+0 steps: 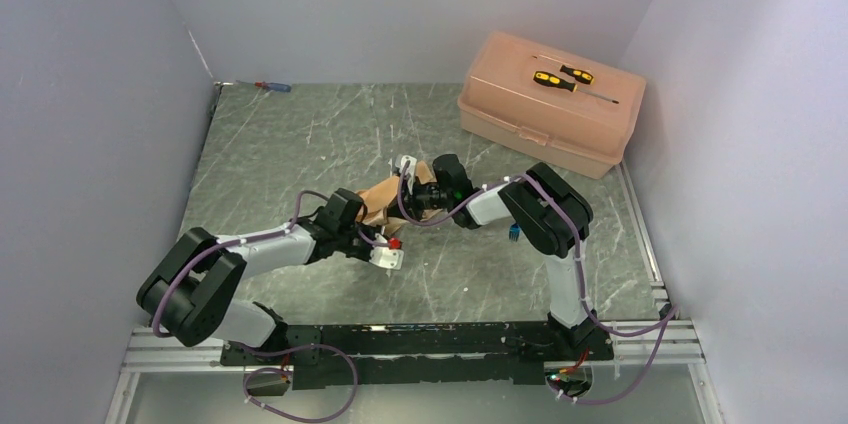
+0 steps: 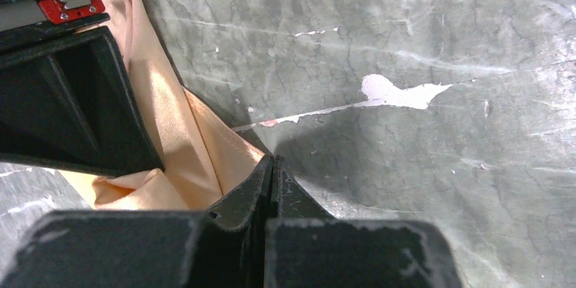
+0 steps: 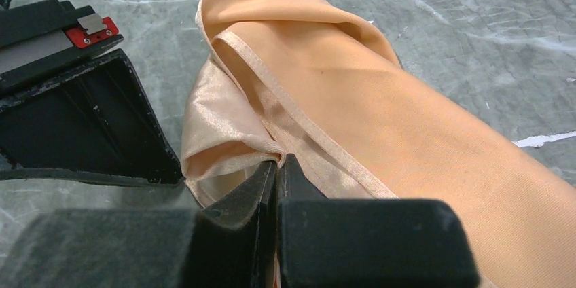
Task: Fold the napkin into a case and place the utensils inside
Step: Pick up the top corner of the smaller rectangle folded napkin from the center of the board.
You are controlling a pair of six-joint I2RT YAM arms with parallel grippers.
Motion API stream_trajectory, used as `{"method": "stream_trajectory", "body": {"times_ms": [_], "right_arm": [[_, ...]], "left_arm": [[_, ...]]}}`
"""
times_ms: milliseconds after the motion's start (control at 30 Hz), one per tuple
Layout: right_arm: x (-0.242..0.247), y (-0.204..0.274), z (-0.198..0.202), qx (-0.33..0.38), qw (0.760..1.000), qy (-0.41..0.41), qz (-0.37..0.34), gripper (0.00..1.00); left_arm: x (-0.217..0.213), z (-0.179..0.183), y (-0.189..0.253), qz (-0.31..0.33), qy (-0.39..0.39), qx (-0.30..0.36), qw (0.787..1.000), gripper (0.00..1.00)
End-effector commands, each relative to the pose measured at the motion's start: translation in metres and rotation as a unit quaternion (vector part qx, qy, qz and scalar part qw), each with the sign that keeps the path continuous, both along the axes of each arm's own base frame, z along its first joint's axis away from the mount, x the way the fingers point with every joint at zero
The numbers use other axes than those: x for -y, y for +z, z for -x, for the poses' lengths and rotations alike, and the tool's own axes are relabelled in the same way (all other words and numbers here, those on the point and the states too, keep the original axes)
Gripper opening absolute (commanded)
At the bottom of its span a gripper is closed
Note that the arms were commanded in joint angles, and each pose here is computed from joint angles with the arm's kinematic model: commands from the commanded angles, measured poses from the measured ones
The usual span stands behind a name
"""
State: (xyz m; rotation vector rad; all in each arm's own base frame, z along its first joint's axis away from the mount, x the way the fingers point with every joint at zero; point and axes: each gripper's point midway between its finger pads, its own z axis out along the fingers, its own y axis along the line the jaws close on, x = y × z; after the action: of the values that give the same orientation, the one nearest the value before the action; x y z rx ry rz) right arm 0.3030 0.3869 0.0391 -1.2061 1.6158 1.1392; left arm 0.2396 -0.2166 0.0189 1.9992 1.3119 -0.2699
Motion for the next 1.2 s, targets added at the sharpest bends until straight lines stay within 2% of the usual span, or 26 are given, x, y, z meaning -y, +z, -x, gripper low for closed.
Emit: {"method": "stream_trajectory", "body": {"times_ms": [0,267,467,500,600,733,900,1000,1100,1167], "right_arm": [[-0.003,0.006,-0.015,0.035,0.999,-0.005,-0.001,0.00],[-0.004,0.005,-0.015,0.036,0.999,-0.005,0.001,0.00],[-0.007,0.004,-0.006,0.032,0.999,0.004,0.001,0.00],[-0.006,0.003,-0.005,0.030,1.000,0.003,0.001,0.00],[-0.007,0.006,-0.004,0.030,1.000,0.004,-0.002,0.00],[-0.007,0.012,-0.004,0.034,0.999,0.005,-0.006,0.00],[-0.008,0.013,-0.002,0.031,0.999,0.011,-0.008,0.00],[-0.009,0.014,0.000,0.032,0.999,0.014,-0.011,0.00],[-0.009,0.015,-0.001,0.032,0.999,0.014,-0.013,0.00],[-0.009,0.016,0.000,0.032,0.999,0.015,-0.015,0.00]], "left_arm": [[-0.014,0.010,-0.010,-0.030,0.034,-0.044,0.998,0.03],[-0.007,0.032,0.020,0.022,0.009,-0.052,0.998,0.03],[-0.013,0.032,0.019,0.016,0.019,-0.044,0.999,0.03],[-0.013,0.030,0.018,0.015,0.021,-0.040,0.999,0.06],[-0.011,0.020,0.010,0.007,0.029,-0.034,0.999,0.30],[-0.009,0.004,0.002,-0.008,0.044,-0.030,0.999,0.44],[-0.006,-0.002,-0.002,-0.008,0.040,-0.018,0.999,0.48],[-0.009,0.004,-0.009,-0.021,0.032,-0.034,0.999,0.48],[-0.012,0.014,-0.017,-0.035,0.018,-0.053,0.998,0.45],[-0.013,0.014,-0.021,-0.041,0.019,-0.058,0.997,0.39]]}}
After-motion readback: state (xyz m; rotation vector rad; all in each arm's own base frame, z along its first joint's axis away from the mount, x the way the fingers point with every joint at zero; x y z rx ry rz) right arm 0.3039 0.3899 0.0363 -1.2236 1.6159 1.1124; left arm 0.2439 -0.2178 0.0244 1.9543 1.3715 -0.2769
